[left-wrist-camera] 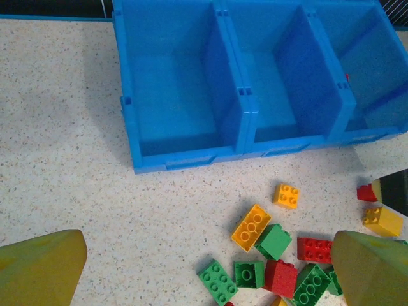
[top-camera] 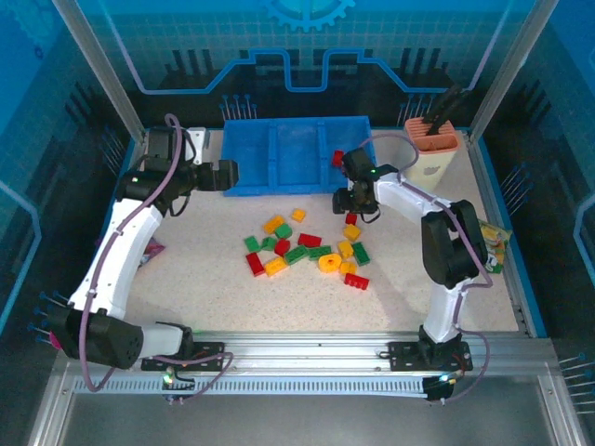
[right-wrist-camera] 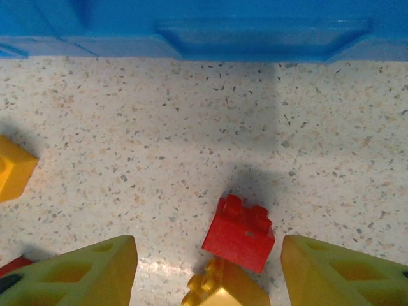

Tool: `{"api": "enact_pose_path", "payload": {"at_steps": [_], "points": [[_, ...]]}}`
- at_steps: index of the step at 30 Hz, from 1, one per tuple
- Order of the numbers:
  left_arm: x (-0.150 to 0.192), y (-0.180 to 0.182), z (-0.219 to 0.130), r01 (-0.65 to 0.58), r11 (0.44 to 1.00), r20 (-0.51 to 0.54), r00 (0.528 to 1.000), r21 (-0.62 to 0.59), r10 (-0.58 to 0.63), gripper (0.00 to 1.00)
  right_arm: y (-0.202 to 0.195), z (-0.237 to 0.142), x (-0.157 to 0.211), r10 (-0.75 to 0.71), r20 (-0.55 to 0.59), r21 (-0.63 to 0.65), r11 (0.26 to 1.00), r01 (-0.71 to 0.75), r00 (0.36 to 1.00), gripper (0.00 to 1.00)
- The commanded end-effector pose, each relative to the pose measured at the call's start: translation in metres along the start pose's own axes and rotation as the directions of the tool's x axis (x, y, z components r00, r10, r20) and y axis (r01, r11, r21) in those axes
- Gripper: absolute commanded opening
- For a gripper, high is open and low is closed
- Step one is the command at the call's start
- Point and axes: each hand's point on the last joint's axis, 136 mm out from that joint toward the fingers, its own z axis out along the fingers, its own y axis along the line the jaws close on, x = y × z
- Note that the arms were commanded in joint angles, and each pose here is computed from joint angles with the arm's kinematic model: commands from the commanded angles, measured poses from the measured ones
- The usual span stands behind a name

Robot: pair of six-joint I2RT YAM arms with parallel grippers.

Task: Sort the legos into containers by color
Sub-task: Pick up the lego from the center of the table.

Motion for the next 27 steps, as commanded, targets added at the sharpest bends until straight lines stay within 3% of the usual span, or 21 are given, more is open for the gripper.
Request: {"api": "enact_pose_path", "payload": {"at_steps": [1,7,18,21,27], "points": [[-0.004,-0.005,-0.014,-0.003,1.0,0.043,0.999,0.018,0.002,1.0,-0.001,0.014,0.002,0.035,-0.024,0.038,0.999,-0.034,0.999,0.62],[-0.003,-0.004,-0.011,-0.003,1.0,0.033,0.999,0.014,0.003,0.99,-0.008,0.03,0.013,0.05,-0.062,0.071,0.996,-0.046,0.997,0.61],[-0.003,-0.001,-0.007,-0.005,1.0,0.028,1.0,-0.001,0.005,0.99,-0.008,0.04,0.024,0.019,-0.107,0.07,0.998,-0.012,0.994,0.33],[-0.003,0.0,-0.007,-0.009,1.0,0.026,1.0,-0.009,0.009,0.99,-0.012,0.031,0.012,-0.02,-0.095,0.084,0.996,0.028,0.995,0.29],[-0.002,0.003,-0.005,-0.016,1.0,0.018,1.0,-0.022,0.016,0.99,-0.011,-0.002,-0.051,-0.106,0.048,0.058,0.993,0.103,0.993,0.3]]}}
